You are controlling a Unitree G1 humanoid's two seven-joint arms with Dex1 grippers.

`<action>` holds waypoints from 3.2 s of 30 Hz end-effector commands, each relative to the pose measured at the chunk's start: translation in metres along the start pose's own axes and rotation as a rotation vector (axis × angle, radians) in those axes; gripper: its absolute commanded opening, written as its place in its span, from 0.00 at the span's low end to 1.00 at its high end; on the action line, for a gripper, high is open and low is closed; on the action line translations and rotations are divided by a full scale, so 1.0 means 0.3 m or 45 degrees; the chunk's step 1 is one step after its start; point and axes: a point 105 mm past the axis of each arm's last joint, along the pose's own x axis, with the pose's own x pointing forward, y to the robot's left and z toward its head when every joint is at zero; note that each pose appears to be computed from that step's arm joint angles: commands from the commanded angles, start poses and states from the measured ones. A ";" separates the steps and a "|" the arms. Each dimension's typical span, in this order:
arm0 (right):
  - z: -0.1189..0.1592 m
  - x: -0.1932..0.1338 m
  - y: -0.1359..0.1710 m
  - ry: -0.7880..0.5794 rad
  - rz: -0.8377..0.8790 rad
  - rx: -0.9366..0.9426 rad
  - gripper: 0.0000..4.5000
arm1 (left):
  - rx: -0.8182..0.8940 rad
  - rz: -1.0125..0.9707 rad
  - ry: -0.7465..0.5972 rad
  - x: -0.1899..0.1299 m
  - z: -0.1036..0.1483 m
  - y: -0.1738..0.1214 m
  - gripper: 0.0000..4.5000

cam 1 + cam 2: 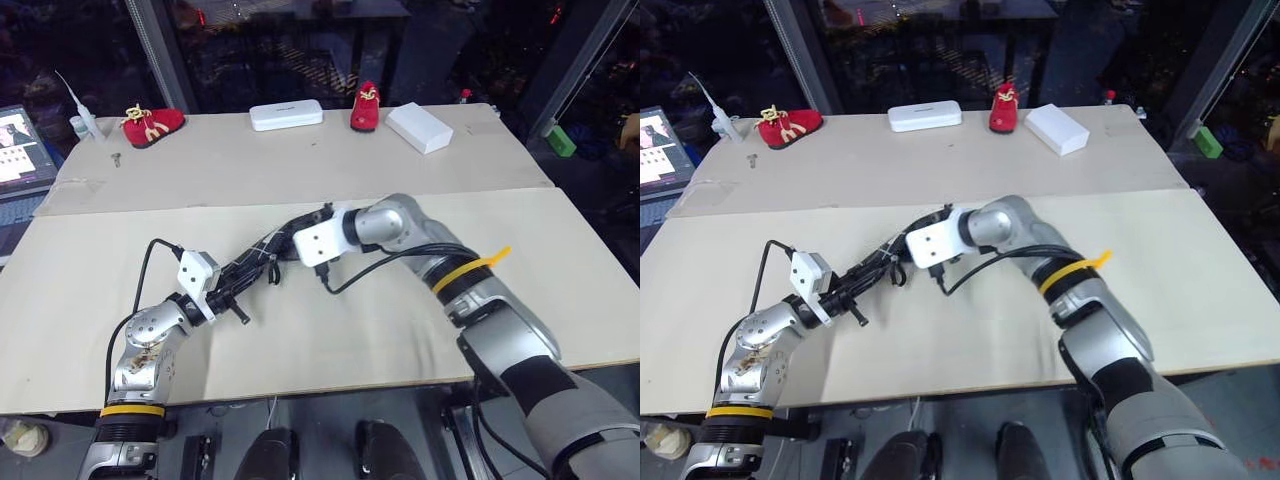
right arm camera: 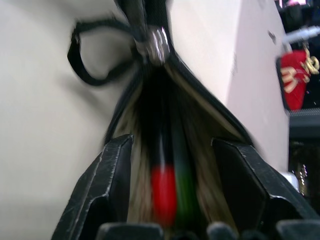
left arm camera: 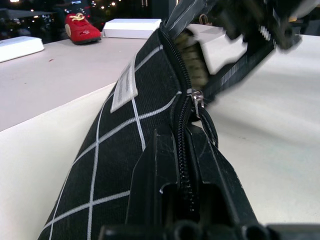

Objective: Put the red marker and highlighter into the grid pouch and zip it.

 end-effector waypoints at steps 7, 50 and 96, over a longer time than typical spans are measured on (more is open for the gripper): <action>0.016 -0.311 -0.016 -0.314 0.076 0.574 0.64 | 0.041 -0.004 -0.052 0.008 0.034 0.001 0.00; 0.110 0.073 0.119 -0.170 -0.026 1.567 0.00 | 0.036 -0.051 -0.059 0.041 0.033 -0.006 0.00; -0.158 -0.566 0.243 -0.099 -0.114 1.480 0.91 | 0.203 -0.441 -0.051 0.091 0.035 -0.135 0.00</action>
